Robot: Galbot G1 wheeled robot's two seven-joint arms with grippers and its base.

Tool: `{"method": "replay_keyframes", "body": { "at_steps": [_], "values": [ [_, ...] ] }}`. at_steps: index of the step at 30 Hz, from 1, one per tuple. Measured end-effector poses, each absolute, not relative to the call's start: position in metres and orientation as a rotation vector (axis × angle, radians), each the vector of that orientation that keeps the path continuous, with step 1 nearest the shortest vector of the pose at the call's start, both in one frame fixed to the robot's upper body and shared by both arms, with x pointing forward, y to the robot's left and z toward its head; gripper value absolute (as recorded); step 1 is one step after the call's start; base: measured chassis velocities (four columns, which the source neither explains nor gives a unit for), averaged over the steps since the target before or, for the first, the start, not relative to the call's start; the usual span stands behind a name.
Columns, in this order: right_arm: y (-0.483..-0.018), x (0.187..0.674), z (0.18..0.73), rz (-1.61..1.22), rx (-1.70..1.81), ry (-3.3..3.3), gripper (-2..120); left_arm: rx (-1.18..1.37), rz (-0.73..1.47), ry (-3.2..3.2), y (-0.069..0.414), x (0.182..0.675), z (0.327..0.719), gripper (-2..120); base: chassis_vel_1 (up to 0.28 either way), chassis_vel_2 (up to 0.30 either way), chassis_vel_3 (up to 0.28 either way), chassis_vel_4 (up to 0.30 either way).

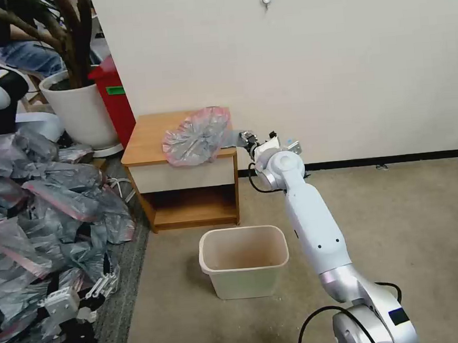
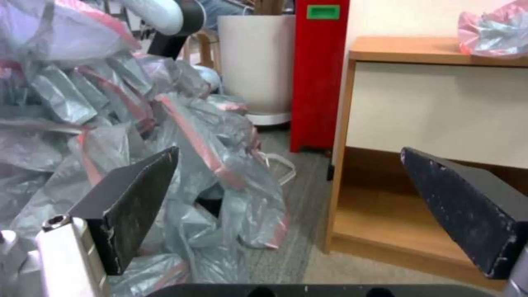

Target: Pick up the garbage bag from the table and place it over the trash can.

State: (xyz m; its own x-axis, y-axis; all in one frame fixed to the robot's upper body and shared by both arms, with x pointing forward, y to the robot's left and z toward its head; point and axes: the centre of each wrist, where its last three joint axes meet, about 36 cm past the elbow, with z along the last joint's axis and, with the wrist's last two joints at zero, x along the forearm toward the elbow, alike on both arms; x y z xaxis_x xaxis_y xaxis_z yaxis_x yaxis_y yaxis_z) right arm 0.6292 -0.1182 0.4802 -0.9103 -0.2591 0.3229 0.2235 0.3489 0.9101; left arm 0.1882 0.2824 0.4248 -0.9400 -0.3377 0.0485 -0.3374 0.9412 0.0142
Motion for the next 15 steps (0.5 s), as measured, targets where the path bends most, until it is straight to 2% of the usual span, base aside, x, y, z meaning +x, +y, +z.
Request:
{"method": "replay_keyframes", "body": {
  "at_steps": [1,5,6,10,15],
  "values": [
    [-0.1182,0.6292,0.4802,-1.585,0.031,-2.205,34,0.53,-0.009,-3.046,0.2824,0.1882,0.4248,100,0.0,0.0,0.0,0.0],
    [-0.1186,0.6292,0.4796,-1.584,0.03,-2.212,16,0.532,-0.011,-3.045,0.2829,0.1883,0.4244,100,0.0,0.0,0.0,0.0],
    [-0.1186,0.6292,0.4796,-1.584,0.03,-2.212,16,0.532,-0.011,-3.045,0.2829,0.1883,0.4244,100,0.0,0.0,0.0,0.0],
    [-0.1182,0.6277,0.479,-1.584,0.031,-2.217,0,0.535,-0.011,-3.041,0.2834,0.1883,0.4229,100,0.0,0.0,0.0,0.0],
    [-0.1171,0.6231,0.4833,-1.591,0.048,-2.228,0,0.534,-0.009,-3.038,0.2833,0.1887,0.421,100,0.0,0.0,0.0,0.0]
  ]
}}
